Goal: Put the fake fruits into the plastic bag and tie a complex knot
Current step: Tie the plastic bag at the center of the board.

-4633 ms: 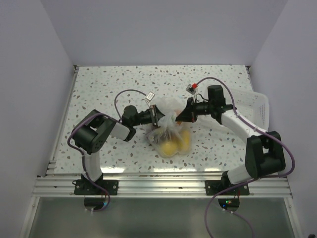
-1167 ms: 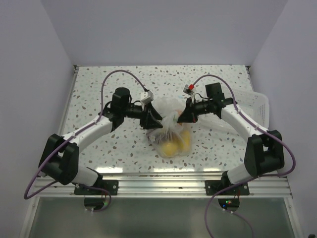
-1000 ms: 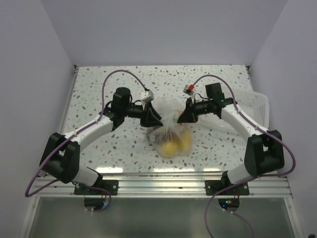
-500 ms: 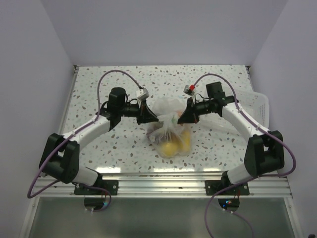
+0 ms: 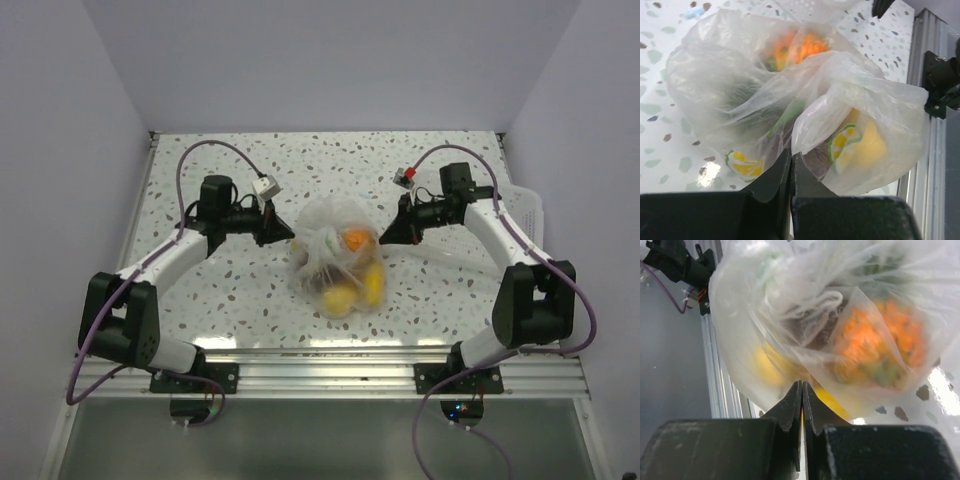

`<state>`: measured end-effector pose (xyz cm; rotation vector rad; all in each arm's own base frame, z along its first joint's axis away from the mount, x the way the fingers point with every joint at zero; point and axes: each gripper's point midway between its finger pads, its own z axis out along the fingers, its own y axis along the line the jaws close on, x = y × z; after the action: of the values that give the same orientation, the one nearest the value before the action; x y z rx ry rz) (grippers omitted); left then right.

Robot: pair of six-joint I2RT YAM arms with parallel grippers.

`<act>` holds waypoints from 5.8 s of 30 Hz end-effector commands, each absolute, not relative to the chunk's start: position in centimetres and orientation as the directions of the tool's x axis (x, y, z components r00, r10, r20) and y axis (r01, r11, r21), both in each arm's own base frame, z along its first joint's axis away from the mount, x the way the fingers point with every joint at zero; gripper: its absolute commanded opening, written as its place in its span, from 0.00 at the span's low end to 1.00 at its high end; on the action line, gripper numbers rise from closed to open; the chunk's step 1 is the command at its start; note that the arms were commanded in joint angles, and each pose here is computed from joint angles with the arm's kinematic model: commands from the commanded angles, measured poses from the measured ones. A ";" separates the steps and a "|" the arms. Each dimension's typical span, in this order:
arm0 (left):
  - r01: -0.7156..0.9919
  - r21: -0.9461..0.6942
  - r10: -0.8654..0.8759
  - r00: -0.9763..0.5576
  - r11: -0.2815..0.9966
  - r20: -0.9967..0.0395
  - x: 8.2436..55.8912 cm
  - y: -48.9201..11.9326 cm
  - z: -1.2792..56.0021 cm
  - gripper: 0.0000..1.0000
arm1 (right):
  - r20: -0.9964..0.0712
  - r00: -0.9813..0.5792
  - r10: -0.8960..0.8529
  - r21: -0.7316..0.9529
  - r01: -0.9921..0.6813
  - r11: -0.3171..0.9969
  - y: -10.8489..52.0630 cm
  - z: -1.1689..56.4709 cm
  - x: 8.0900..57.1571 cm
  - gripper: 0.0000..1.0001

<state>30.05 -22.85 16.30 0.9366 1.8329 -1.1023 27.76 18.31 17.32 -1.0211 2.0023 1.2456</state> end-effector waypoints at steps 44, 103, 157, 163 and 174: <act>0.905 -0.347 0.128 -0.386 0.247 -0.914 29.5 -25.5 17.0 0.00 | -0.776 -0.517 -0.361 0.440 -0.854 0.277 24.9 15.2 27.9 0.60; 0.950 -0.123 -0.042 -0.115 0.289 -0.992 32.0 -24.7 30.5 0.00 | -0.833 -0.504 -0.229 0.414 -0.842 0.346 21.7 25.7 32.4 0.94; 0.725 -0.130 -0.172 -0.016 0.676 -0.985 29.1 -18.4 41.9 0.00 | -0.697 -0.711 0.090 0.688 -0.629 0.362 22.4 32.8 30.4 0.00; 0.796 -0.080 -0.143 0.009 0.600 -0.990 27.8 -19.5 42.8 0.00 | -0.817 -0.575 0.050 0.536 -0.724 0.435 21.5 35.0 33.9 0.00; 0.909 -0.117 -0.064 -0.100 0.400 -0.993 28.6 -24.1 37.0 0.00 | -0.818 -0.574 0.040 0.529 -0.722 0.447 25.9 31.8 34.9 0.00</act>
<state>29.55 -23.02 35.99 0.7298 1.5200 -0.9370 34.73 24.94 30.72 -0.5369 1.9768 1.2442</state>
